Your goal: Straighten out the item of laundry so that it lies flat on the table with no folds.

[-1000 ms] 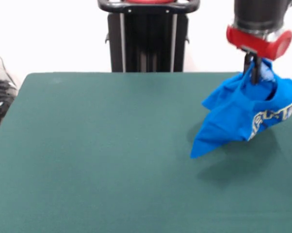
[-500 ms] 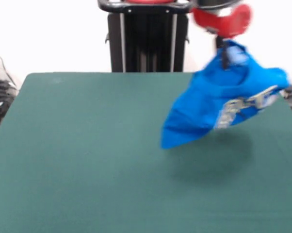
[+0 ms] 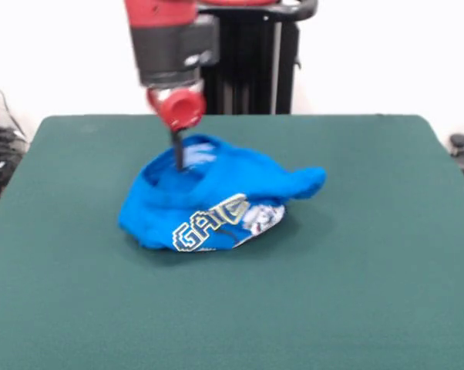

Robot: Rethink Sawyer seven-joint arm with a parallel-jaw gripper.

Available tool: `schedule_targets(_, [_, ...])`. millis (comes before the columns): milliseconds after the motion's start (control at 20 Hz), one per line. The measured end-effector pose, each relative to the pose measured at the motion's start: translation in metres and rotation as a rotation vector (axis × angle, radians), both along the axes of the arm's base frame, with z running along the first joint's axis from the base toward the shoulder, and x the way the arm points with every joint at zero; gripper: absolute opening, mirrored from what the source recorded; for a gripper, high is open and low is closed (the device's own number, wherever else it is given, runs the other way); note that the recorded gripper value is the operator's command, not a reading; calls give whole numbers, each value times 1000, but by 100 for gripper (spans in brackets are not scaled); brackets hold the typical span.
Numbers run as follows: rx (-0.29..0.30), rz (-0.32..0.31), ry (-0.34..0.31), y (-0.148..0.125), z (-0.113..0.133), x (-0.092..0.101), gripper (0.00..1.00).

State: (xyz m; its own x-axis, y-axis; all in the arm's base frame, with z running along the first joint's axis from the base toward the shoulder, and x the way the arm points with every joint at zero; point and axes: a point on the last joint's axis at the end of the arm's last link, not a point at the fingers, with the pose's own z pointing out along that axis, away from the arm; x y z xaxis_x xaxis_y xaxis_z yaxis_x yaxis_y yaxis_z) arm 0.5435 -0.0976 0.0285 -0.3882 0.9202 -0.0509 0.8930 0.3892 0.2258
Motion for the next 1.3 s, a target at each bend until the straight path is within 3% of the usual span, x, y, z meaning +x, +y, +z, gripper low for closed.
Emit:
schedule_targets(100, [-49,68,-84,-10,-31,-28,0])
schedule_targets(250, [-74,133,-164,1,-52,-49,0])
schedule_targets(400, [-71,213,-244,43,-66,-66,0])
schedule_targets(550, [-52,245,-240,68,-69,-76,0])
schedule_targets(850, [4,309,-163,104,-63,-104,0])
schedule_targets(1100, [21,376,-29,114,-44,-134,0])
schedule_targets(1300, [-7,421,106,107,-28,-156,0])
